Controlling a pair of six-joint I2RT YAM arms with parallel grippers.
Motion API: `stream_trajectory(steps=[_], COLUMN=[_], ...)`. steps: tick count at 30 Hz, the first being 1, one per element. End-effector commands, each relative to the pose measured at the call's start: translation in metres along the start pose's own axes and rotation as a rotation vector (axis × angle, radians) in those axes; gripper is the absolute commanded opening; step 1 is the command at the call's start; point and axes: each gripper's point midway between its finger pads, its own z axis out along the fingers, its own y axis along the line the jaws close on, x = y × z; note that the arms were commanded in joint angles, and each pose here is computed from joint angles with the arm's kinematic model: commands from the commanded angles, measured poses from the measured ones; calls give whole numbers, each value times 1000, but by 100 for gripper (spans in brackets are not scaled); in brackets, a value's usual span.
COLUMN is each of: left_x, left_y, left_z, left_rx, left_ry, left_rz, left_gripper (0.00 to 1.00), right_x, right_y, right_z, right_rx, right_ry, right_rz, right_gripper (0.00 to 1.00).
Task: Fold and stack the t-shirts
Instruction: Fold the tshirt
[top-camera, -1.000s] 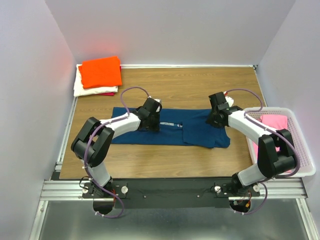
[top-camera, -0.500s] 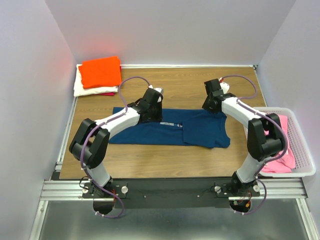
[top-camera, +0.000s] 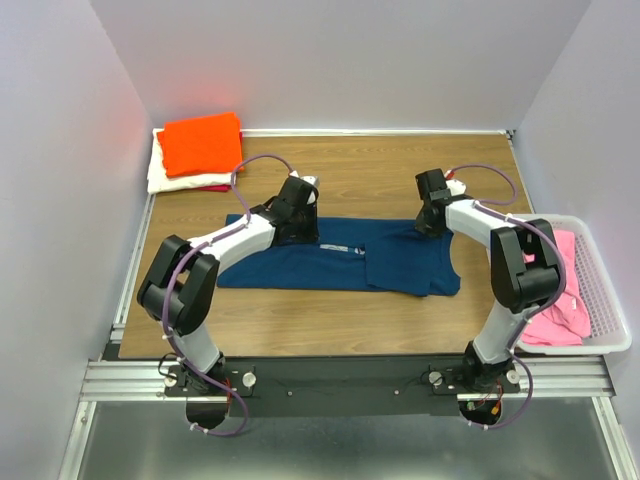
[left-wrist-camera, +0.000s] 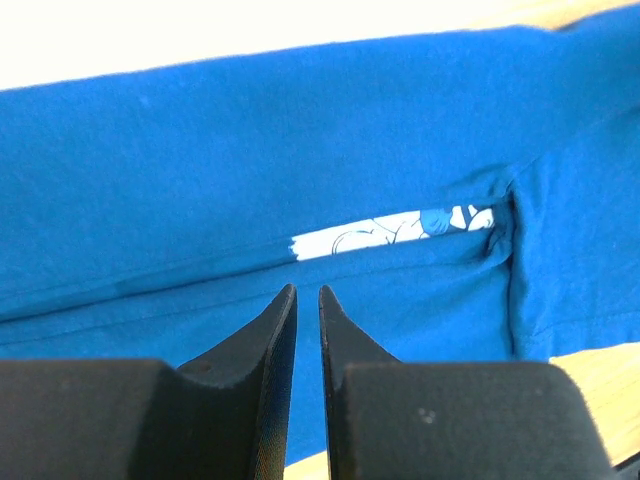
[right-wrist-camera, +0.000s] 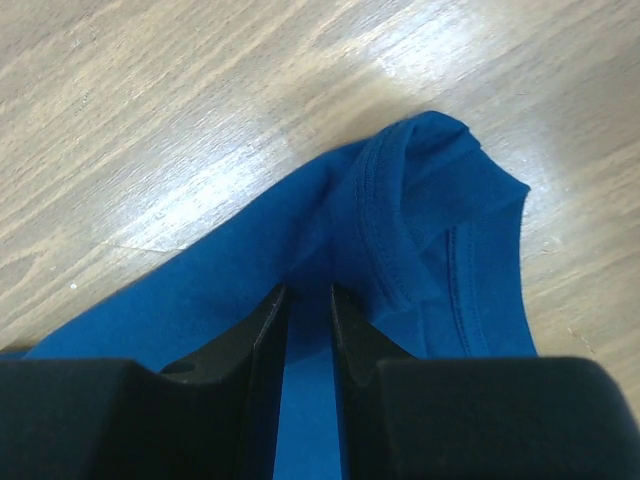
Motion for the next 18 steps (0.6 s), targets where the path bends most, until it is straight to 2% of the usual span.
stream_trajectory(steps=[1, 9, 18], left_x=[13, 38, 78], left_y=[1, 17, 43], left_z=[7, 16, 26], left_rx=[23, -21, -111], left_ry=[29, 74, 132], left_rz=[3, -11, -40], left_gripper=[22, 22, 22], right_x=[8, 11, 1], right_y=[-7, -11, 8], right_z=[15, 24, 36], right_rx=[17, 12, -25], right_ry=[16, 41, 57], right_rz=[-9, -3, -7], right_gripper=[30, 31, 31])
